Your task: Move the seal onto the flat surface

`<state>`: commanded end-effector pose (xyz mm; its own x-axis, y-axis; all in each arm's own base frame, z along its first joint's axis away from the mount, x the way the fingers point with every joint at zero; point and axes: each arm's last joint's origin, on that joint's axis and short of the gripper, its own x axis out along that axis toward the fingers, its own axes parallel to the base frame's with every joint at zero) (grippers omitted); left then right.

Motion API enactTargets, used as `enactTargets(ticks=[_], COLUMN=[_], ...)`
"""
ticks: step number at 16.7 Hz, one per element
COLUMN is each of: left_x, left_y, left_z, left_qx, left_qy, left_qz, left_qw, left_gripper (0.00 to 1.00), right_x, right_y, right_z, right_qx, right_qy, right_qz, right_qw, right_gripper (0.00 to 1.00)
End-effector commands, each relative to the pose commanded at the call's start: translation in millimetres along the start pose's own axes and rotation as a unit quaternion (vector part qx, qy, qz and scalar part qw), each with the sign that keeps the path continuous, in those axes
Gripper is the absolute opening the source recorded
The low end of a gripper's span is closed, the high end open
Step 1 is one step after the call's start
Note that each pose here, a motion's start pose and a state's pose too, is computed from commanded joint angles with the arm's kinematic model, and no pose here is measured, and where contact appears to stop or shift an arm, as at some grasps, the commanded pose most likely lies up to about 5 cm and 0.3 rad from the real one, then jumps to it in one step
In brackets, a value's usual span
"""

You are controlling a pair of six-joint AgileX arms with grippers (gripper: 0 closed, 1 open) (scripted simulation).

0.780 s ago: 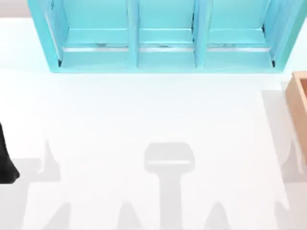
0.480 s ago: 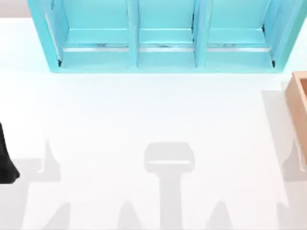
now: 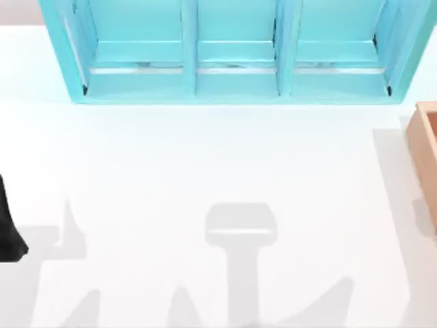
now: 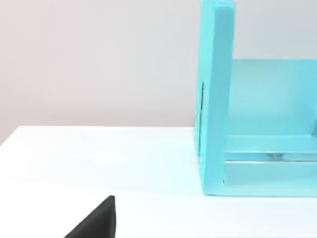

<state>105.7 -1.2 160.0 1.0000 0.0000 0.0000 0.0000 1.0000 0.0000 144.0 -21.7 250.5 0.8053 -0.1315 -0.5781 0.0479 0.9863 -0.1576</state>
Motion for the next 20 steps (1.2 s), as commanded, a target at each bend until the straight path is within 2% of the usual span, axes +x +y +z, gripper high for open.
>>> enactTargets(ticks=[3, 6, 9, 13, 20], left_x=[0, 0, 0, 0, 0], left_y=[0, 0, 0, 0, 0], left_z=[0, 0, 0, 0, 0], left_qx=[0.000, 0.000, 0.000, 0.000, 0.000], left_qy=[0.000, 0.000, 0.000, 0.000, 0.000], left_qz=[0.000, 0.000, 0.000, 0.000, 0.000], left_qw=[1.000, 1.000, 1.000, 1.000, 1.000], left_gripper=[1.00, 1.00, 1.00, 1.00, 1.00], right_x=[23, 55, 84, 103, 107], right_y=[-16, -36, -54, -69, -69], right_z=[32, 55, 67, 73, 70], right_qx=[-0.007, -0.004, 0.007, 0.019, 0.019], right_qy=[0.155, 0.295, 0.393, 0.450, 0.453], right_qz=[0.012, 0.036, 0.060, 0.079, 0.081], right_qw=[0.988, 0.955, 0.917, 0.889, 0.887], right_gripper=[1.00, 1.00, 1.00, 1.00, 1.00])
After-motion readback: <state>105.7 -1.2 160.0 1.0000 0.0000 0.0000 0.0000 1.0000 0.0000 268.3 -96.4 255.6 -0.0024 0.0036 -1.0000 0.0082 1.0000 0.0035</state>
